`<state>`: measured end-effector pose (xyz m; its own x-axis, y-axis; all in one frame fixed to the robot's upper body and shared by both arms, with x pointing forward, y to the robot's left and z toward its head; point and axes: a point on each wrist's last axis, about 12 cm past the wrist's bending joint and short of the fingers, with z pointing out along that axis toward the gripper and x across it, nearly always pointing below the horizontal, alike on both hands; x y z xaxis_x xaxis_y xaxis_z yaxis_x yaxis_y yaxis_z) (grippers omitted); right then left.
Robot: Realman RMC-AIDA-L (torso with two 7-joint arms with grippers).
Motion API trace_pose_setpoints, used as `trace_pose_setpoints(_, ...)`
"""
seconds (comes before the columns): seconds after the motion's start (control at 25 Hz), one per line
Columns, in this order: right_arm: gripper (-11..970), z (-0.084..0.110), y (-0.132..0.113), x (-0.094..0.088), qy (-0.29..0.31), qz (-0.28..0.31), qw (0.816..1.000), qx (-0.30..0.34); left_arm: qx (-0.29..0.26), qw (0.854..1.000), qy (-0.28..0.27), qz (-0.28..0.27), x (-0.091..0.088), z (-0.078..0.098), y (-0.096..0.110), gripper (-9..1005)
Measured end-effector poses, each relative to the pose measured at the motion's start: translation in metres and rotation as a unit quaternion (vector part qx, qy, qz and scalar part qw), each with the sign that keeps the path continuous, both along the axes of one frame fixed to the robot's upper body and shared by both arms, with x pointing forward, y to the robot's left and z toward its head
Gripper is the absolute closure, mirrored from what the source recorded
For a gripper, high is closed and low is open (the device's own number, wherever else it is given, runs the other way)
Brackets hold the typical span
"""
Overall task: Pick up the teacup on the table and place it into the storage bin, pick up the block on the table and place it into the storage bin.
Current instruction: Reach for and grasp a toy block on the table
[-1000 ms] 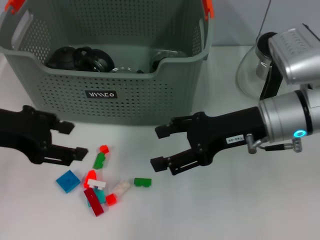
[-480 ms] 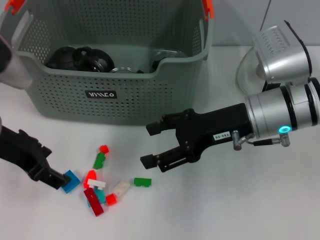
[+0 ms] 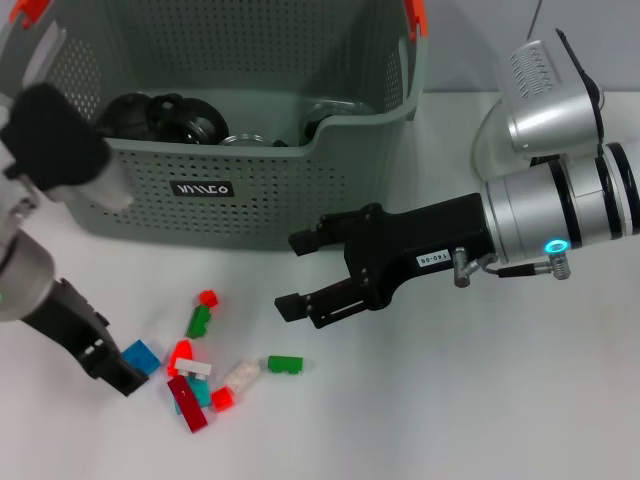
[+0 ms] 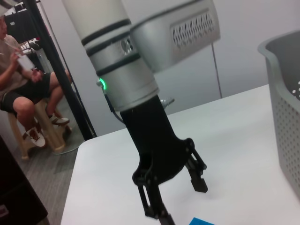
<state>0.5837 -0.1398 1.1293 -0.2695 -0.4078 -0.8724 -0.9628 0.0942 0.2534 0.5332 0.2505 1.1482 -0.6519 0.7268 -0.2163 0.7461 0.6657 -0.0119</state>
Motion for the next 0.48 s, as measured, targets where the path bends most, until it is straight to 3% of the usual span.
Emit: trace_pose_setpoints(0.48,19,-0.001,-0.004,0.001,0.003,-0.007,1.000,-0.003,0.014,1.000,0.013,0.003,0.009,-0.020,-0.023,118)
